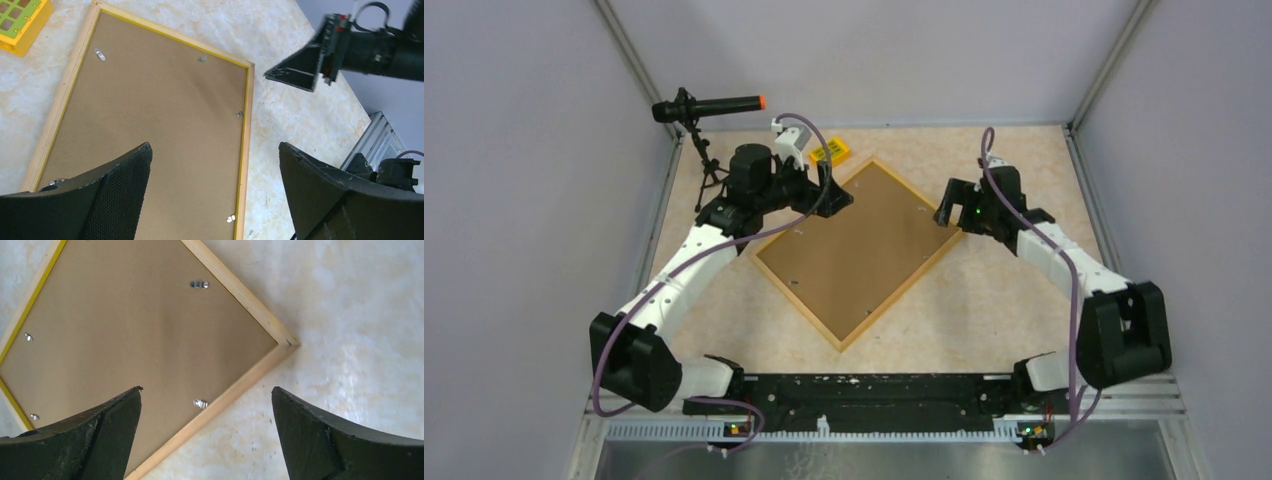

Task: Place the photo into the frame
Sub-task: Adjust the photo frame at the center of the board.

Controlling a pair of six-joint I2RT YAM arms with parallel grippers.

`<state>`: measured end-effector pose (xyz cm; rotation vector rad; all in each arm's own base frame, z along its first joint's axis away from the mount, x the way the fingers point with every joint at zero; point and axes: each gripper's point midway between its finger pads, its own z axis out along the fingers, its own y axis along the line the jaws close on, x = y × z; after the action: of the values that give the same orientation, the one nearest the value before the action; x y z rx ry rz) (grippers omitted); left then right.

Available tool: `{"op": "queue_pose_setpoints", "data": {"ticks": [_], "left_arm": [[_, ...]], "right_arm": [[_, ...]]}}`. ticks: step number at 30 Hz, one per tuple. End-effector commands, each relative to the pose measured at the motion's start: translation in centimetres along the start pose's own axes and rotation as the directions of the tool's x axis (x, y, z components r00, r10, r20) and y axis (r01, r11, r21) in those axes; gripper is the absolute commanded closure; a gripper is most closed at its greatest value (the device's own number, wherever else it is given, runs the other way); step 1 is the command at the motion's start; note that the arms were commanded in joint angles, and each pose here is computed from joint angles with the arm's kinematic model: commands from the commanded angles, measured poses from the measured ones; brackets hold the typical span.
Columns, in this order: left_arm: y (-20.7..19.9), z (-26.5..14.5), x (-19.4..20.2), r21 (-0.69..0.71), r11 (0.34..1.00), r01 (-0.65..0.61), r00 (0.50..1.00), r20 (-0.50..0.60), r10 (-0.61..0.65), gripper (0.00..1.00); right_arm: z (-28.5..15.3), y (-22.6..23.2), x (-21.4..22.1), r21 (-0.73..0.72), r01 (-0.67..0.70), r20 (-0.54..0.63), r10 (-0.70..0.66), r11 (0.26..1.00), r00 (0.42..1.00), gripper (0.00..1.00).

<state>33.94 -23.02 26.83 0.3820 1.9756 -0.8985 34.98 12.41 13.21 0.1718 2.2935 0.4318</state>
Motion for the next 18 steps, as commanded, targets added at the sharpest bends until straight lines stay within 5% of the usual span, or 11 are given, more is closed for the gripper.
{"op": "queue_pose_setpoints", "data": {"ticks": [1,5,13,18], "left_arm": [[-0.5,-0.1,-1.1,0.028,0.999,-0.022,0.999,0.043,0.021,0.01],[-0.6,-0.3,-1.3,0.026,0.999,-0.030,0.998,0.054,0.028,0.01],[-0.7,-0.2,-1.3,0.033,0.999,-0.027,0.998,0.051,0.025,0.01],[-0.8,-0.6,-1.6,0.032,0.999,-0.031,0.998,0.063,0.029,0.01]], "right_arm": [[2.8,1.1,-1.8,-0.080,0.119,-0.083,-0.126,0.990,0.989,0.01],[6.7,-0.8,-3.0,-0.017,0.183,-0.136,-0.184,0.983,0.974,0.02],[11.9,-2.4,-3.6,0.037,0.252,-0.245,-0.236,0.967,0.940,0.37],[13.3,-3.2,-3.1,0.066,0.252,-0.247,-0.229,0.965,0.942,0.41]]}}
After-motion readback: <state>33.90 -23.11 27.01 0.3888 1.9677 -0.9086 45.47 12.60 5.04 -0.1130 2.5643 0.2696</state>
